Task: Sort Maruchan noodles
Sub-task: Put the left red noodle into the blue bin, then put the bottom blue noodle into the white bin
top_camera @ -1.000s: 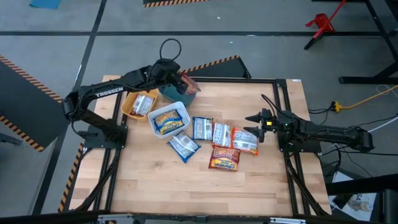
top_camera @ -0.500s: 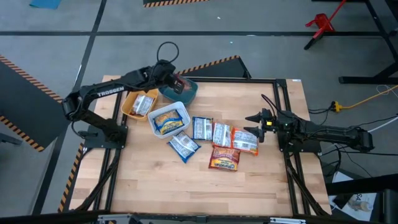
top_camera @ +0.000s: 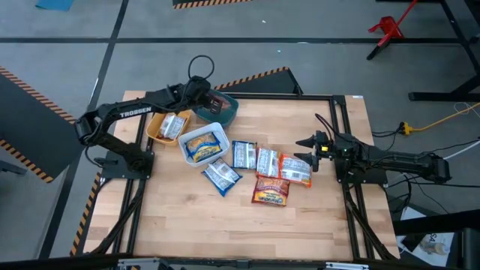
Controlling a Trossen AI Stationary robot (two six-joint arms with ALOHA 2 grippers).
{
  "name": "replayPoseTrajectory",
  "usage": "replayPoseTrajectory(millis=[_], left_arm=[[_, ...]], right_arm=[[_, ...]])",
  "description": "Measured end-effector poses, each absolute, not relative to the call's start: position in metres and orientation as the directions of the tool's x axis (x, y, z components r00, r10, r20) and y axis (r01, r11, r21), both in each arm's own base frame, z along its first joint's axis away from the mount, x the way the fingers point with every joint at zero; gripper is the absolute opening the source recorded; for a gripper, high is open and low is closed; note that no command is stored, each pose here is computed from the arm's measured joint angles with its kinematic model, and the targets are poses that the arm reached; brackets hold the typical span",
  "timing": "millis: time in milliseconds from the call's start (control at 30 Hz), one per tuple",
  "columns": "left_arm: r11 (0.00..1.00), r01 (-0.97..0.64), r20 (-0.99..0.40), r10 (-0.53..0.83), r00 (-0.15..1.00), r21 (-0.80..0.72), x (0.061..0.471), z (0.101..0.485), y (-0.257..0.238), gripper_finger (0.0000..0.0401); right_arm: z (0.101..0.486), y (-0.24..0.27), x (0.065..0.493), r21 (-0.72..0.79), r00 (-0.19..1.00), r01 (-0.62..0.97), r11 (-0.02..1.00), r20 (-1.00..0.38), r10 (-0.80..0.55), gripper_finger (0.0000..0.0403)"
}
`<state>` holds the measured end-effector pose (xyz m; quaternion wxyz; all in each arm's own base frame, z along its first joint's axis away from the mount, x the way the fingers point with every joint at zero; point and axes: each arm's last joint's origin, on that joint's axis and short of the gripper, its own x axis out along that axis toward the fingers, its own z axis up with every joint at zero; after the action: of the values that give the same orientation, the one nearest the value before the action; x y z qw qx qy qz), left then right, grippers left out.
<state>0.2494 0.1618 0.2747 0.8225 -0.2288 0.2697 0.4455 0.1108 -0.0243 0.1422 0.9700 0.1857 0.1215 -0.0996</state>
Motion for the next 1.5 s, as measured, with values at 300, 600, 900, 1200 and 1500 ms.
replayPoseTrajectory(millis=[300,600,900,1200,1500], left_arm=[[0.512,-0.823,-0.632,0.558,0.537,-0.247,0.251,0.257,0.16,0.0],[0.47,-0.843,-0.658,0.552,0.513,-0.262,0.242,0.243,0.166,0.0],[0.439,-0.852,-0.666,0.548,0.506,-0.286,0.226,0.217,0.175,0.0],[0.446,-0.858,-0.643,0.585,0.495,-0.255,0.221,0.211,0.179,0.0014],[0.535,-0.812,-0.548,0.618,0.564,-0.232,0.228,0.22,0.182,0.0092]], right_arm=[[0.142,-0.024,0.111,0.334,0.95,0.239,0.912,-0.273,-0.149,0.0296],[0.141,-0.026,0.11,0.321,0.94,0.28,0.905,-0.281,-0.192,0.0296],[0.141,-0.026,0.11,0.306,0.94,0.277,0.911,-0.281,-0.192,0.0296],[0.141,-0.026,0.11,0.306,0.94,0.277,0.911,-0.281,-0.192,0.0296],[0.141,-0.025,0.11,0.307,0.941,0.276,0.911,-0.281,-0.19,0.0296]])
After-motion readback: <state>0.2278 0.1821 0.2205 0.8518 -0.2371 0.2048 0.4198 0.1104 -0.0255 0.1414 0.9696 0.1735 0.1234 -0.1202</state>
